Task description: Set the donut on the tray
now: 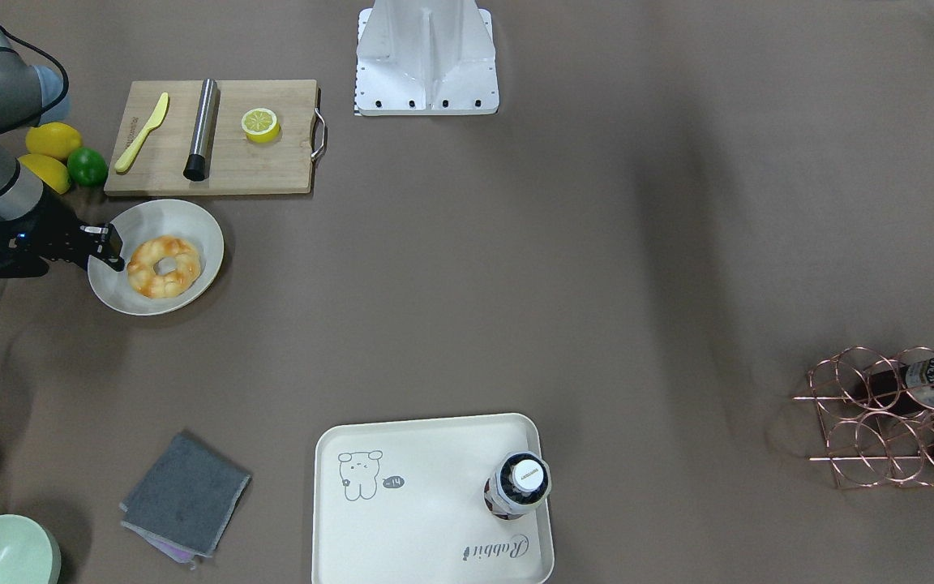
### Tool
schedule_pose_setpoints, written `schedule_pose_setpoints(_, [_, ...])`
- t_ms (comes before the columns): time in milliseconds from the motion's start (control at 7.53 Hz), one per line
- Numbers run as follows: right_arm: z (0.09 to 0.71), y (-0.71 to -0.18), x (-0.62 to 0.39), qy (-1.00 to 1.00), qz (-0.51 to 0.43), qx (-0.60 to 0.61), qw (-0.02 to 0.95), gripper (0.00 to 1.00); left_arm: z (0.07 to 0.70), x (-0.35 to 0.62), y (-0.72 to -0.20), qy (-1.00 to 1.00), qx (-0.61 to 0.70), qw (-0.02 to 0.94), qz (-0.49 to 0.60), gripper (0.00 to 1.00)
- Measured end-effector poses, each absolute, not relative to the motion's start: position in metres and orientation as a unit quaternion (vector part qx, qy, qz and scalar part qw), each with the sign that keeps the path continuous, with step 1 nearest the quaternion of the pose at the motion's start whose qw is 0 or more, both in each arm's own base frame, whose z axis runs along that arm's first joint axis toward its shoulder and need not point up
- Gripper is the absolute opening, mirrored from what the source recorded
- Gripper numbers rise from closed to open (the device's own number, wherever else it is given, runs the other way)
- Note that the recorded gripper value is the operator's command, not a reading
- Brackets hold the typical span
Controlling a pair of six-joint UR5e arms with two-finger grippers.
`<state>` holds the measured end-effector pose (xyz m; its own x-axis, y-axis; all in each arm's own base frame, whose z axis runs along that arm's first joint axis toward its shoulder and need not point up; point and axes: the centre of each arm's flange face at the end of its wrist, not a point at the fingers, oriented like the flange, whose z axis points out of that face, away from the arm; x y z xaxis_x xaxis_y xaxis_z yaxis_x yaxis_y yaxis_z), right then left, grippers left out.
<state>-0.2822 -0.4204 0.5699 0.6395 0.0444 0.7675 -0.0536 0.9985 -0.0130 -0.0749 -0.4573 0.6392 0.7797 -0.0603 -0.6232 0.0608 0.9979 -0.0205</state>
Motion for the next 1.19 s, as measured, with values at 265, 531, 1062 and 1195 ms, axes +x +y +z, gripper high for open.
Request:
schedule_pose_setpoints(265, [0.563,-0.419,-0.281,-0.430,0.027,0.006,0.903,0.00,0.640,-0.075,-0.457,0.330,0.000,0.943,-0.032,0.98])
schedule_pose_setpoints(531, [0.538,-0.421,-0.287,-0.465,0.044,-0.002,0.884,0.00,0.644,-0.075,-0.457,0.330,-0.003,0.943,-0.032,0.98])
schedule_pose_setpoints(1062, [0.457,-0.453,-0.316,-0.534,0.090,-0.027,0.841,0.00,0.651,-0.075,-0.456,0.330,-0.009,0.943,-0.034,0.98])
schedule_pose_setpoints(1195, [0.444,-0.459,-0.320,-0.542,0.094,-0.029,0.835,0.00,0.652,-0.075,-0.456,0.329,-0.010,0.944,-0.034,0.98])
